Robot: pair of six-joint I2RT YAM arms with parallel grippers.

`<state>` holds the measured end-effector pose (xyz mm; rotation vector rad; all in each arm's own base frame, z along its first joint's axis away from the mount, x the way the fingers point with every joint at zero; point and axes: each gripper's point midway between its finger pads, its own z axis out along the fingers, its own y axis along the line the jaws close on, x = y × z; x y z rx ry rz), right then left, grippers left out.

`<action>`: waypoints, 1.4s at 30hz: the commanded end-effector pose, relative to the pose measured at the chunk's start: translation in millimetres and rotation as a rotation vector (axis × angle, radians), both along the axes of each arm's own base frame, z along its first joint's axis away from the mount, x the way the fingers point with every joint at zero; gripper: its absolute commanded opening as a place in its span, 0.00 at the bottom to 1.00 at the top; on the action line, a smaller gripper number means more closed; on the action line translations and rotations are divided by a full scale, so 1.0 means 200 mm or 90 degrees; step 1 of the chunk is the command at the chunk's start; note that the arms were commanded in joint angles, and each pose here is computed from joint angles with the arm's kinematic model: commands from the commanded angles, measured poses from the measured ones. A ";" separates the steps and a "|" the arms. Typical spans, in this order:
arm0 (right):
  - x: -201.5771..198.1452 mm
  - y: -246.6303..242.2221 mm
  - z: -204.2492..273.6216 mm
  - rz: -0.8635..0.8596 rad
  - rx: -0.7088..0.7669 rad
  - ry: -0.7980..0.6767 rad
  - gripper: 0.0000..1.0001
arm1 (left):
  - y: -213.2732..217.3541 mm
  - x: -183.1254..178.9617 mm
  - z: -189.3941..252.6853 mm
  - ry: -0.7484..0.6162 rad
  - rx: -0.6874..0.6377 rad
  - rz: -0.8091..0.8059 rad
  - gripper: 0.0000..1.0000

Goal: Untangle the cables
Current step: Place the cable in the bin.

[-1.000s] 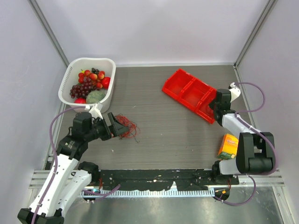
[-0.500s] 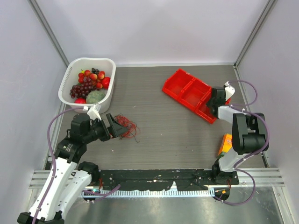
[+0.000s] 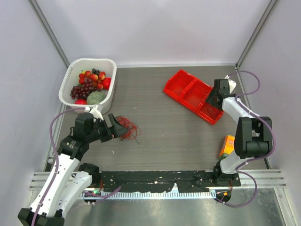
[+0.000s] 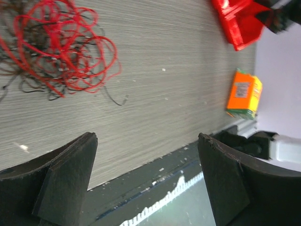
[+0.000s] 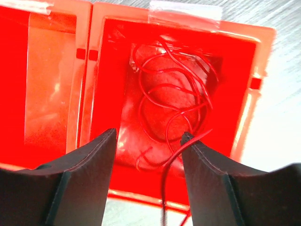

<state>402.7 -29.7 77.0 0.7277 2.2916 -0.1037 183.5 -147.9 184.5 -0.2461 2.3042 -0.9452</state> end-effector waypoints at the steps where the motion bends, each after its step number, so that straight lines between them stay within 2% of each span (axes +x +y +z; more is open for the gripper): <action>1: -0.10 -0.05 0.21 0.007 -0.036 -0.016 0.64 | 0.11 0.07 -0.02 -0.005 0.077 0.066 0.92; 5: -0.16 -0.08 0.37 -0.009 -0.060 -0.051 0.67 | 0.16 0.13 -0.03 0.011 0.089 0.123 0.93; 10: -0.23 -0.15 0.53 -0.027 -0.104 -0.084 0.70 | 0.13 0.20 -0.01 0.008 0.071 0.138 0.93; 13: -0.23 -0.09 0.60 0.011 -0.092 -0.104 0.70 | 0.13 0.23 -0.05 0.025 0.076 0.144 0.92; 17: -0.22 0.44 0.65 0.242 -0.026 -0.153 0.67 | 0.16 0.30 -0.11 0.038 0.102 0.169 0.88; 20: -0.33 0.96 0.61 0.451 0.076 -0.164 0.66 | 0.19 0.37 -0.19 0.053 0.141 0.189 0.81; 22: -0.42 1.22 0.58 0.533 0.164 -0.177 0.63 | 0.20 0.42 -0.23 0.062 0.167 0.191 0.70; 23: -0.45 1.30 0.55 0.541 0.199 -0.172 0.62 | 0.22 0.44 -0.26 0.072 0.193 0.199 0.64; 26: -0.62 1.65 0.47 0.641 0.295 -0.168 0.59 | 0.30 0.45 -0.30 0.103 0.260 0.229 0.54; 27: -0.66 1.73 0.47 0.663 0.310 -0.169 0.58 | 0.34 0.45 -0.30 0.105 0.278 0.247 0.54; 28: -0.72 1.84 0.43 0.697 0.323 -0.159 0.58 | 0.38 0.45 -0.29 0.098 0.293 0.269 0.59; 31: -0.87 2.05 0.37 0.761 0.321 -0.140 0.58 | 0.52 0.43 -0.26 0.065 0.330 0.356 0.84; 33: -0.92 2.14 0.32 0.787 0.330 -0.124 0.58 | 0.56 0.43 -0.23 0.053 0.338 0.383 0.91; 37: -0.98 2.25 0.29 0.811 0.366 -0.111 0.58 | 0.60 0.50 -0.26 0.059 0.365 0.385 0.91; 42: -0.98 2.24 0.32 0.804 0.370 -0.126 0.58 | 0.52 0.61 -0.42 0.106 0.376 0.326 0.86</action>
